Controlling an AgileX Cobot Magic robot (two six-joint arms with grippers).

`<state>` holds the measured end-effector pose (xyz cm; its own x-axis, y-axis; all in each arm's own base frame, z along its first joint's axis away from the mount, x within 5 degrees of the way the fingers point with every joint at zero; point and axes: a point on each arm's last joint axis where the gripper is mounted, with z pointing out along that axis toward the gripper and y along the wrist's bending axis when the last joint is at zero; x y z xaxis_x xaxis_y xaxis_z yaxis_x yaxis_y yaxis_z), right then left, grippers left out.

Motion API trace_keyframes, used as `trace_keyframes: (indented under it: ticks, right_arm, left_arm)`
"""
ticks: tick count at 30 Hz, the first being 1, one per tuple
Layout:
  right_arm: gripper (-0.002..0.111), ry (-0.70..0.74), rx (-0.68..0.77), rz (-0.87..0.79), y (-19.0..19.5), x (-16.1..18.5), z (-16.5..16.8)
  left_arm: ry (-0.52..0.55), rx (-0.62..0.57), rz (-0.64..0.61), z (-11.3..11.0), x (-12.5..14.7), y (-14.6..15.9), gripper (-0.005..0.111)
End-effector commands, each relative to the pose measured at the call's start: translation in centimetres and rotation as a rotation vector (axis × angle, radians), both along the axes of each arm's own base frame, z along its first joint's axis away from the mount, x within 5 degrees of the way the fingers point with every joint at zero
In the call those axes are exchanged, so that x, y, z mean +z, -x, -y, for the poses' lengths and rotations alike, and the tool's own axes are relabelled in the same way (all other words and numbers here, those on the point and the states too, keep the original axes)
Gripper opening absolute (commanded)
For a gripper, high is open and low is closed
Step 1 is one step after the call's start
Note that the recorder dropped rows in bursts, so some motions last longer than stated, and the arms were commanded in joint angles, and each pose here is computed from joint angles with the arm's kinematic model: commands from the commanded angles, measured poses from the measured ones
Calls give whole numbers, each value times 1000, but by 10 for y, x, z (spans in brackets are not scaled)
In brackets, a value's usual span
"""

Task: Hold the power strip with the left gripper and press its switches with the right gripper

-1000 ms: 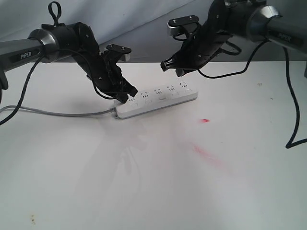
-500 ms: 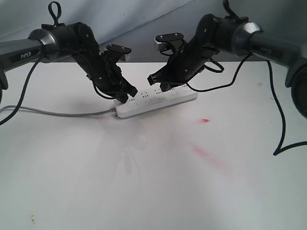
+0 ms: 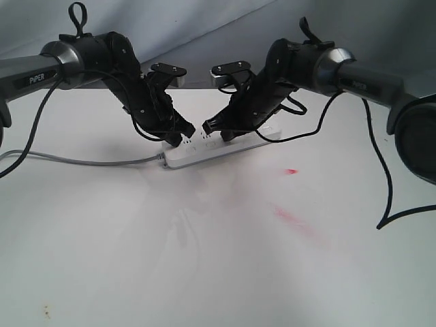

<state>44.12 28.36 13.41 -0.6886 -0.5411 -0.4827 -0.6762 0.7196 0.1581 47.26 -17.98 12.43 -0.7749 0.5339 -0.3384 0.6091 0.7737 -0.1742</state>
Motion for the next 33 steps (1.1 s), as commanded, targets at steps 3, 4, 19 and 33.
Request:
trace_keyframes:
  ticks: [3, 4, 19, 33]
  right_arm:
    - [0, -6, -11, 57, -5, 0, 0]
    - [0, -6, -11, 57, -5, 0, 0]
    - [0, 80, -11, -4, -3, -26, 5]
    - [0, 148, -4, -105, 5, -35, 10]
  left_arm:
    - [-54, -24, -81, -2, -24, 7, 0]
    - [-54, -24, -81, -2, -24, 7, 0]
    - [-55, -25, -82, -2, -24, 7, 0]
    - [-55, -25, -82, -2, -24, 7, 0]
